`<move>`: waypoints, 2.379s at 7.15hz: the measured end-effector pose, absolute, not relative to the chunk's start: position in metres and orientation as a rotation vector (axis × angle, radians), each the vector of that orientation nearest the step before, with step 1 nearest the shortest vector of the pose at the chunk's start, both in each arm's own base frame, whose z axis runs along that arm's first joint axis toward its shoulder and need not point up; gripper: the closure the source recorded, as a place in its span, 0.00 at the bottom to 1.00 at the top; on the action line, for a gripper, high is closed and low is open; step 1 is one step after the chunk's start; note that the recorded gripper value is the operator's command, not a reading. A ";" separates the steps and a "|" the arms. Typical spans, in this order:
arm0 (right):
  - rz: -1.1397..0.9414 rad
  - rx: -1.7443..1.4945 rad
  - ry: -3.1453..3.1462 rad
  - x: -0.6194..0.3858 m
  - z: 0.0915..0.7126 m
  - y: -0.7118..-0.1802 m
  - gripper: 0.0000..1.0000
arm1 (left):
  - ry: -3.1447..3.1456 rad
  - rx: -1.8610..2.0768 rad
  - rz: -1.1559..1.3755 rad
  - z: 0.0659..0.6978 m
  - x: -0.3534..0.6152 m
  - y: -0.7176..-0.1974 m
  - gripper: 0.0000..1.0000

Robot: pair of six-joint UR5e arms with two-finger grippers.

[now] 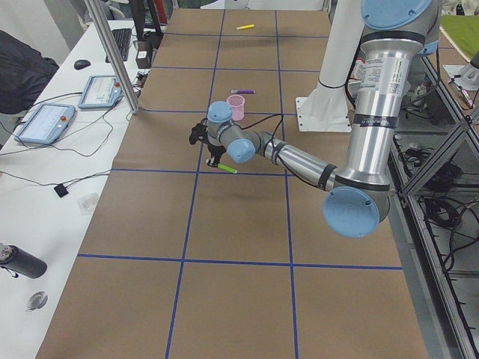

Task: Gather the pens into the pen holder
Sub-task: 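Lift the green marker upright with the left gripper toward the pink cup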

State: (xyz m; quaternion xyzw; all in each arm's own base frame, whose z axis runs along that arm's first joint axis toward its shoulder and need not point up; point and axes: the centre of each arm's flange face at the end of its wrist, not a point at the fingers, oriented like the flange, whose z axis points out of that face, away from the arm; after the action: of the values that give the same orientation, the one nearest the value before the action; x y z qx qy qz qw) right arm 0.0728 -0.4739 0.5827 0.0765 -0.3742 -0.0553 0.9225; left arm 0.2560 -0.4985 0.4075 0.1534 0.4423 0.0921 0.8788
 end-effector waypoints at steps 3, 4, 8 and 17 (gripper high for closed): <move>-0.106 0.115 -0.772 0.070 0.616 -0.472 0.00 | 1.004 0.546 -0.034 0.272 0.252 -0.534 1.00; -0.114 0.120 -0.771 0.069 0.645 -0.473 0.00 | 1.061 0.596 -0.089 0.230 0.255 -0.538 1.00; -0.282 0.183 -0.766 0.022 0.754 -0.480 0.00 | 1.157 0.688 -0.160 0.169 0.297 -0.526 1.00; -0.446 0.115 -0.720 -0.012 0.815 -0.470 0.45 | 1.140 0.723 -0.156 0.164 0.341 -0.507 1.00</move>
State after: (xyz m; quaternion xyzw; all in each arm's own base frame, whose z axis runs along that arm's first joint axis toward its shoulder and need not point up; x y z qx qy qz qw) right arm -0.0125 -0.4700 0.8149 0.0559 -0.3490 -0.2163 0.9101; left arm 0.3409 -0.5075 0.1639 0.3343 0.5273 -0.0722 0.7778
